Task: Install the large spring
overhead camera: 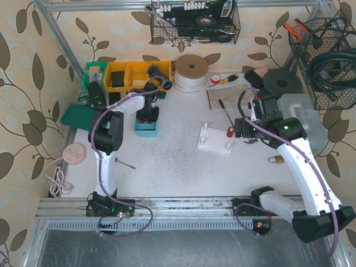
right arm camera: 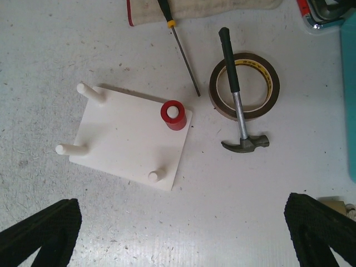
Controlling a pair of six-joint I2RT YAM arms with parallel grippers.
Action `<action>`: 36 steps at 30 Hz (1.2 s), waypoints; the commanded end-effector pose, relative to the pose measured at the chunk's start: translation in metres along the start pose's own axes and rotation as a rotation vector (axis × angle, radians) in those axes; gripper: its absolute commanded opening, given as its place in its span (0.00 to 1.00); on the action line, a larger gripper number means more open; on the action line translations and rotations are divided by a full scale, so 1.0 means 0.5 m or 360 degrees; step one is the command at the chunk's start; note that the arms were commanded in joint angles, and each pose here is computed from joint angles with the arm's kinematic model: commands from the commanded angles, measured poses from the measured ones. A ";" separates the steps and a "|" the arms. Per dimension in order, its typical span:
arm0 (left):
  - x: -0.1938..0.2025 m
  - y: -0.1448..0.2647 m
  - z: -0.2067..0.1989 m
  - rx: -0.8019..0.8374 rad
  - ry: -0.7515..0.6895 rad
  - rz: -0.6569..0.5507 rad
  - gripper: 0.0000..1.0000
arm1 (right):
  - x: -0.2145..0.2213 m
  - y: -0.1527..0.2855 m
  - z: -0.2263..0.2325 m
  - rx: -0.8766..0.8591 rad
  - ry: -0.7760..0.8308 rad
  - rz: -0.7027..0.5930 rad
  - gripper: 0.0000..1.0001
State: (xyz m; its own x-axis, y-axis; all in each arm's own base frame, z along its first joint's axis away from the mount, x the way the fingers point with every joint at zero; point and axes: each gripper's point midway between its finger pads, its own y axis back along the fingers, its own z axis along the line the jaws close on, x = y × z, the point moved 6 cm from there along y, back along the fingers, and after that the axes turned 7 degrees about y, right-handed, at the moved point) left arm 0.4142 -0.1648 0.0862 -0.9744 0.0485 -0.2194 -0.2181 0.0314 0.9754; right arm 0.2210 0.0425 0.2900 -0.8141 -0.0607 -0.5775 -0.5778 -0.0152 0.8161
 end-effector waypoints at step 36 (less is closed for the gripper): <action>0.025 0.084 0.011 0.0031 -0.0035 0.0016 0.15 | 0.025 0.022 -0.016 0.0058 -0.0092 -0.0057 0.97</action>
State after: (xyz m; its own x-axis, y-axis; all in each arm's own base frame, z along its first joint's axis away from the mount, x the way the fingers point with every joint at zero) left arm 0.4061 -0.1616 0.0859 -0.9802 0.0657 -0.1870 -0.1861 0.0209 0.9823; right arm 0.2055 0.0371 0.2917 -0.7999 -0.0161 -0.5999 -0.5998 -0.0088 0.8001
